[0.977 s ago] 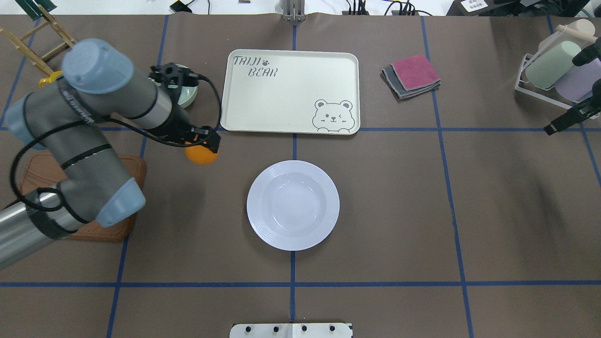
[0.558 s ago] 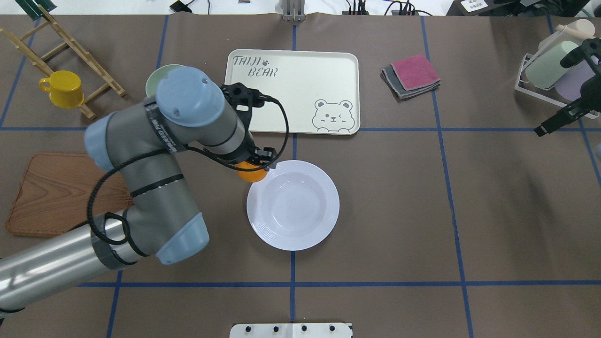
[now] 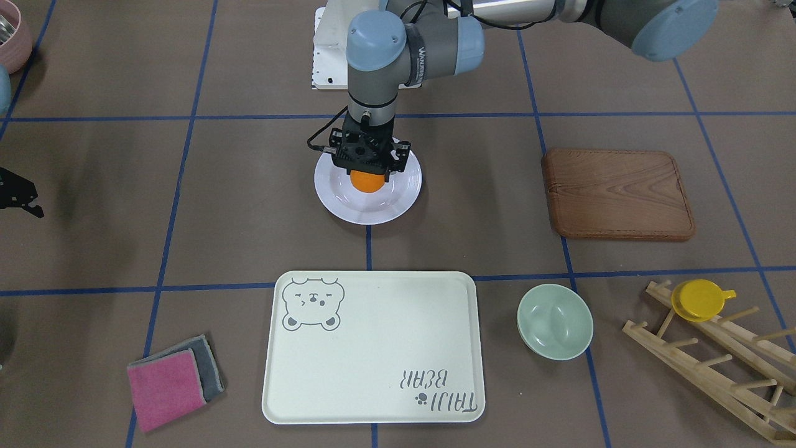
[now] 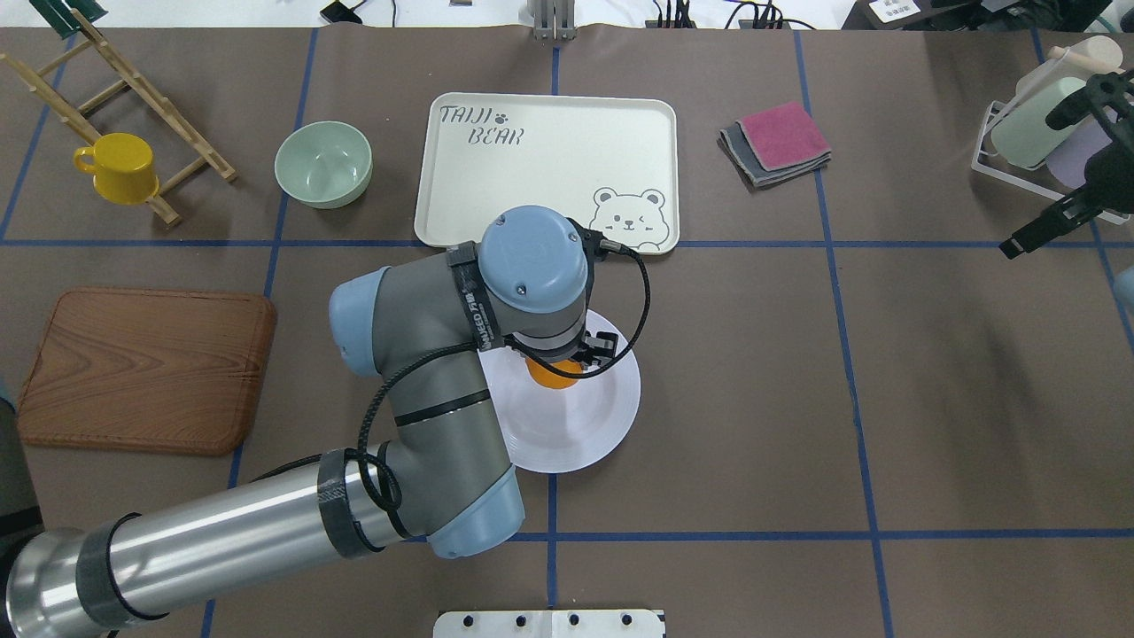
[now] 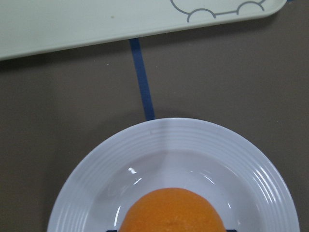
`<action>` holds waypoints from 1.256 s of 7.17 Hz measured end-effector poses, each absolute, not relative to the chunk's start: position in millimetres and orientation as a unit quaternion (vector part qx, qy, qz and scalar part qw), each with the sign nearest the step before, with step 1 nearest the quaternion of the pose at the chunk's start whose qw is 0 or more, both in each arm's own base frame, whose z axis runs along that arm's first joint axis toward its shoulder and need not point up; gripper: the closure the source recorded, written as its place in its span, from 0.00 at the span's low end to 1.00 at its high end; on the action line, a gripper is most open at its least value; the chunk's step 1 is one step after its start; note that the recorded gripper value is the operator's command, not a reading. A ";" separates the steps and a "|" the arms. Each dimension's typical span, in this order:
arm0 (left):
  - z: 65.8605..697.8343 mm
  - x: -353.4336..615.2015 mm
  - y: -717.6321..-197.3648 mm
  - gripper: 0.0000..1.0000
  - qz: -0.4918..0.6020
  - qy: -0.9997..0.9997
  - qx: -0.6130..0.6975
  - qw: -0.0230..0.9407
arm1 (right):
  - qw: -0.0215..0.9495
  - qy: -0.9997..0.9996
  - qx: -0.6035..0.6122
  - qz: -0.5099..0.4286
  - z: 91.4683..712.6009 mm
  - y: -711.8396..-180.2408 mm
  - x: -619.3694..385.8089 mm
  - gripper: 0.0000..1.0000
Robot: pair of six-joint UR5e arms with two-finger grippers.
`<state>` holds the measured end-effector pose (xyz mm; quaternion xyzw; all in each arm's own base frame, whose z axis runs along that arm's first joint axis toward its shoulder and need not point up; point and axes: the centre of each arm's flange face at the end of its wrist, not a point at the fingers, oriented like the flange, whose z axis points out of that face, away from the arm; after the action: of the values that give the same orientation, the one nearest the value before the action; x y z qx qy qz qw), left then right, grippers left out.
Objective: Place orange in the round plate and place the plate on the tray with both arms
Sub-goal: 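Carry the orange with the left gripper over the white plate, then lower the orange onto the plate and open the left gripper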
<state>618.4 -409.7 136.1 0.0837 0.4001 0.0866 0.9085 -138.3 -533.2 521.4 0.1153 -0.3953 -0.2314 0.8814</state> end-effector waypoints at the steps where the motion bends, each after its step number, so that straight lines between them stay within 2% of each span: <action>1: 140.0 627.4 -407.7 1.00 0.087 0.392 0.082 0.912 | 0.881 -0.395 0.115 -0.232 521.4 -533.2 -138.6 0.00; 2: 147.0 632.9 -404.3 1.00 0.089 0.386 0.079 0.915 | 0.881 -0.395 0.115 -0.232 521.9 -533.3 -138.7 0.00; 4: 158.4 641.8 -393.2 0.74 0.096 0.379 0.072 0.917 | 0.882 -0.395 0.113 -0.231 523.9 -533.5 -138.8 0.00; 5: 159.1 643.5 -390.9 0.28 0.098 0.379 0.070 0.917 | 0.882 -0.395 0.112 -0.231 524.2 -533.4 -139.1 0.00; 6: 159.5 644.1 -390.1 0.01 0.099 0.379 0.070 0.917 | 0.882 -0.395 0.112 -0.231 524.6 -533.4 -139.4 0.00; 9: 158.2 642.1 -389.7 0.01 0.099 0.381 0.071 0.917 | 0.882 -0.396 0.109 -0.233 524.1 -532.6 -144.5 0.00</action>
<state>642.1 -389.7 158.2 0.0713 0.3808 0.0987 0.9166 -144.5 -532.6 524.1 0.1093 -0.3957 -0.2329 0.8816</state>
